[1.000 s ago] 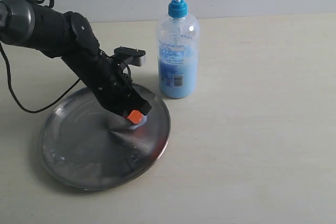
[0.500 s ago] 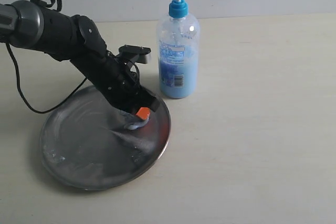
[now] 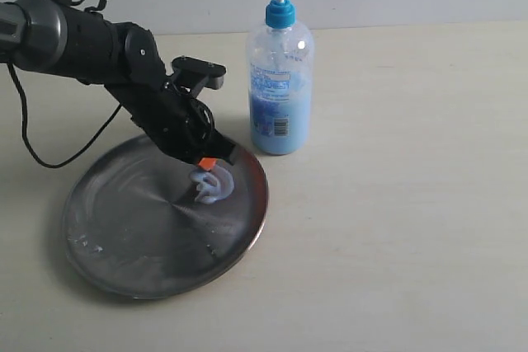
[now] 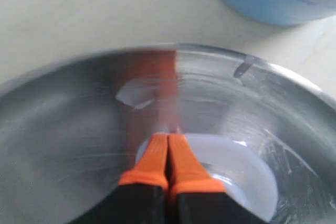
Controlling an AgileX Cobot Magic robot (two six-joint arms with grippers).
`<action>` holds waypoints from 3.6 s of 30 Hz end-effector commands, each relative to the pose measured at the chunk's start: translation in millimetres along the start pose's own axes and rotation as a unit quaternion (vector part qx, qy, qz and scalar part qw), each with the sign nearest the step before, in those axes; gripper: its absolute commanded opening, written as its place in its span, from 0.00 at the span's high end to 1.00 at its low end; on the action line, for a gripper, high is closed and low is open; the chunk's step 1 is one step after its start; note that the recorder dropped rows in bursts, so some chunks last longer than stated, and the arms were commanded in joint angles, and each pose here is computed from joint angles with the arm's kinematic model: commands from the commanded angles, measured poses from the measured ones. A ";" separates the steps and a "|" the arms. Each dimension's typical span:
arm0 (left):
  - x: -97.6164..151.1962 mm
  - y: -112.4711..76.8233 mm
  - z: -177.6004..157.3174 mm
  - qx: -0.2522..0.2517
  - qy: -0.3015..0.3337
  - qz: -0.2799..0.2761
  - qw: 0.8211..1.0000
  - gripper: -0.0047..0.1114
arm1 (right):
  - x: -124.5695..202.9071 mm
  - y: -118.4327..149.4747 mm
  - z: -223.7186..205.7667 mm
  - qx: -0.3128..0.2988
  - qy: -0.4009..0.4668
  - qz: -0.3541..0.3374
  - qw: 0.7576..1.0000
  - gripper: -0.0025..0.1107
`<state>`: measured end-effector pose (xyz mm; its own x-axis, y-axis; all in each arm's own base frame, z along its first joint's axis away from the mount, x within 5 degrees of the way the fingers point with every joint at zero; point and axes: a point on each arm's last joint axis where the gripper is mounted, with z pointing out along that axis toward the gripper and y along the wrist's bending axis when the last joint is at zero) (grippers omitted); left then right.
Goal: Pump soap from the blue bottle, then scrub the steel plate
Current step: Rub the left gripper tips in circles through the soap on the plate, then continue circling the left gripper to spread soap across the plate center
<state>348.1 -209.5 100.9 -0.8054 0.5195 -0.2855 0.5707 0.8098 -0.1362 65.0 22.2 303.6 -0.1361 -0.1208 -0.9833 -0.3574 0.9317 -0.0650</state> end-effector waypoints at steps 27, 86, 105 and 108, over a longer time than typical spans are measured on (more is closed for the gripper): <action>18.6 -12.1 -1.5 0.058 0.086 0.013 0.995 0.95 | 0.7 0.0 -0.5 0.001 -0.009 -0.003 1.000 0.98; 20.4 -10.7 -1.3 0.050 0.094 0.081 0.991 0.95 | 1.3 0.3 -0.5 -0.001 -0.005 0.001 1.000 0.98; 11.7 -33.3 3.1 0.053 0.048 0.105 0.992 0.95 | 1.3 0.4 -0.5 -0.001 -0.005 0.002 1.000 0.98; 9.0 -31.8 5.6 0.044 0.032 0.102 0.993 0.95 | 1.3 0.5 -0.5 -0.002 -0.005 0.003 1.000 0.98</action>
<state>322.8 -230.0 107.9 -0.6716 0.7011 -0.2396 0.7403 0.6474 -0.1810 64.3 22.4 304.2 -0.1322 -0.1082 -0.9853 -0.3605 0.9312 -0.0539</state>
